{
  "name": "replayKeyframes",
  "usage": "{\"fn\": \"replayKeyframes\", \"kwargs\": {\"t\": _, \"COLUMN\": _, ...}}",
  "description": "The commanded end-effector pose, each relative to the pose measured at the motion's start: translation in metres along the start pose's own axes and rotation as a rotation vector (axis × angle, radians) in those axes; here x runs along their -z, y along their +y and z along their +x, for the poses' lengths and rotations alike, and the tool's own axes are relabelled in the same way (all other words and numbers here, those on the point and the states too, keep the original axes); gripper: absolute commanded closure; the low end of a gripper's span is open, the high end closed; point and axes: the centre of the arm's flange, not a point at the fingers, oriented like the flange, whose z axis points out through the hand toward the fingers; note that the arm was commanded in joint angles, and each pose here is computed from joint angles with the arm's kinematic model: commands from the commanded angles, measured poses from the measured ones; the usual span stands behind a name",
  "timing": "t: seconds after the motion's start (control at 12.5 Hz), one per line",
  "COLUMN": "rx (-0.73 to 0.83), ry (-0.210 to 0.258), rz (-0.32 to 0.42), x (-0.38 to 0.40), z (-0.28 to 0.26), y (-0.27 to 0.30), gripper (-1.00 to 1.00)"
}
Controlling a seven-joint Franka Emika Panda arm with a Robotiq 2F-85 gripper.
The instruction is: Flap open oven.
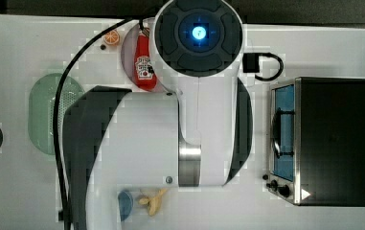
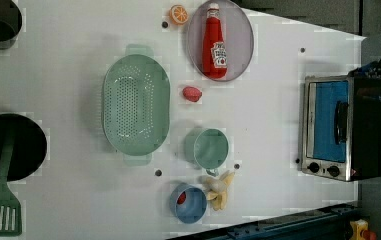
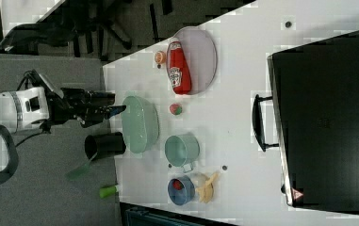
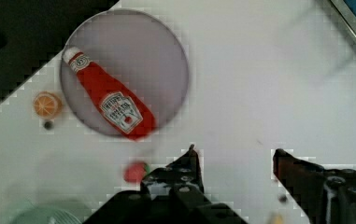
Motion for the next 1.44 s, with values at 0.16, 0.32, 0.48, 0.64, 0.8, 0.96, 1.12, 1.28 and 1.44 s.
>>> {"fn": "replayKeyframes", "kwargs": {"t": 0.16, "rx": -0.124, "ry": 0.008, "rz": 0.002, "x": 0.091, "z": -0.075, "y": 0.111, "gripper": -0.80}}
{"fn": "replayKeyframes", "kwargs": {"t": 0.32, "rx": -0.123, "ry": 0.008, "rz": 0.002, "x": 0.091, "z": -0.075, "y": 0.111, "gripper": -1.00}}
{"fn": "replayKeyframes", "kwargs": {"t": 0.48, "rx": -0.124, "ry": 0.008, "rz": 0.002, "x": 0.091, "z": -0.075, "y": 0.111, "gripper": -0.90}}
{"fn": "replayKeyframes", "kwargs": {"t": 0.64, "rx": -0.124, "ry": 0.008, "rz": 0.002, "x": 0.091, "z": -0.075, "y": 0.111, "gripper": -0.39}}
{"fn": "replayKeyframes", "kwargs": {"t": 0.8, "rx": -0.124, "ry": 0.007, "rz": 0.001, "x": 0.090, "z": -0.075, "y": 0.111, "gripper": 0.09}}
{"fn": "replayKeyframes", "kwargs": {"t": 0.96, "rx": -0.128, "ry": 0.001, "rz": -0.004, "x": 0.087, "z": -0.074, "y": 0.113, "gripper": 0.55}}
{"fn": "replayKeyframes", "kwargs": {"t": 1.12, "rx": -0.128, "ry": -0.015, "rz": -0.017, "x": 0.077, "z": -0.072, "y": 0.115, "gripper": 0.65}}
{"fn": "replayKeyframes", "kwargs": {"t": 1.28, "rx": -0.031, "ry": -0.041, "rz": -0.038, "x": 0.060, "z": -0.069, "y": 0.122, "gripper": 0.65}}
{"fn": "replayKeyframes", "kwargs": {"t": 1.44, "rx": 0.130, "ry": -0.046, "rz": -0.062, "x": 0.043, "z": -0.060, "y": 0.133, "gripper": 0.65}}
